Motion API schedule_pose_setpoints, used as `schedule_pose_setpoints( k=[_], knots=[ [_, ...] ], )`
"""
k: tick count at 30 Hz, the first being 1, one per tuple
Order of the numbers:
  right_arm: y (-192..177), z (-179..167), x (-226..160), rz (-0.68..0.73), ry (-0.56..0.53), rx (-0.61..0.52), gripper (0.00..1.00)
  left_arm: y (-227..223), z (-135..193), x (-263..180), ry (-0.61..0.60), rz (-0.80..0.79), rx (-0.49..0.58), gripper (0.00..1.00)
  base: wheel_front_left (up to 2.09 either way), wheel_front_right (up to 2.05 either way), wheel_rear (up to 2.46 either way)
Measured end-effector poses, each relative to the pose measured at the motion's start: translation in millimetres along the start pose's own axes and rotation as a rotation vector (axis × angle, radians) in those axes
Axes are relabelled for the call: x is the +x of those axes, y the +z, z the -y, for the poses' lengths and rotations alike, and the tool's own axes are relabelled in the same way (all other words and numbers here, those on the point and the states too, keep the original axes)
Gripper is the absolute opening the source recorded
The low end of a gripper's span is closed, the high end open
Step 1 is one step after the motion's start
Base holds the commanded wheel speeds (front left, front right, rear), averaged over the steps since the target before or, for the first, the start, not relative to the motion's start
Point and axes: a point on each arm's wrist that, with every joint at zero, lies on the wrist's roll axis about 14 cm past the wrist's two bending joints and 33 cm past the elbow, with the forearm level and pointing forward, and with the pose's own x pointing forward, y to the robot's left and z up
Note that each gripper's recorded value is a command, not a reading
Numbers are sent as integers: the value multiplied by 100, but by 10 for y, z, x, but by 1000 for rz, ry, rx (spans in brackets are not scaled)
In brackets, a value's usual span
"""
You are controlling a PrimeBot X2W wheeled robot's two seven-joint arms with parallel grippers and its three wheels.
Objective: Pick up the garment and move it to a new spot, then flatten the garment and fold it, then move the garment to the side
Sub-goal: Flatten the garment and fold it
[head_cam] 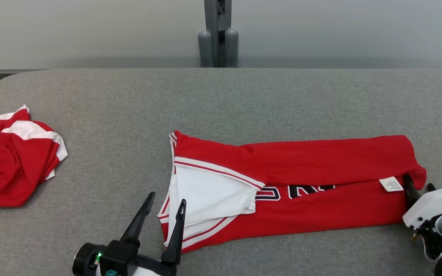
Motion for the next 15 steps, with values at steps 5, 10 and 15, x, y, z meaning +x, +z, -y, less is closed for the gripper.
schedule_pose_setpoints(
  k=[5, 10, 15],
  knots=[
    [-139, 33, 96, -70, -19, 1, 81, -111, -19, 37, -2, -34, -5, 100, 0, 0, 0],
    [-212, -44, 120, -103, -5, 8, 0, -114, -16, 61, -8, -35, -1, 100, 0, 0, 0],
    [-175, -60, 103, -88, 6, 7, 0, -95, -15, 61, -9, -29, 1, 100, 0, 0, 0]
  ],
)
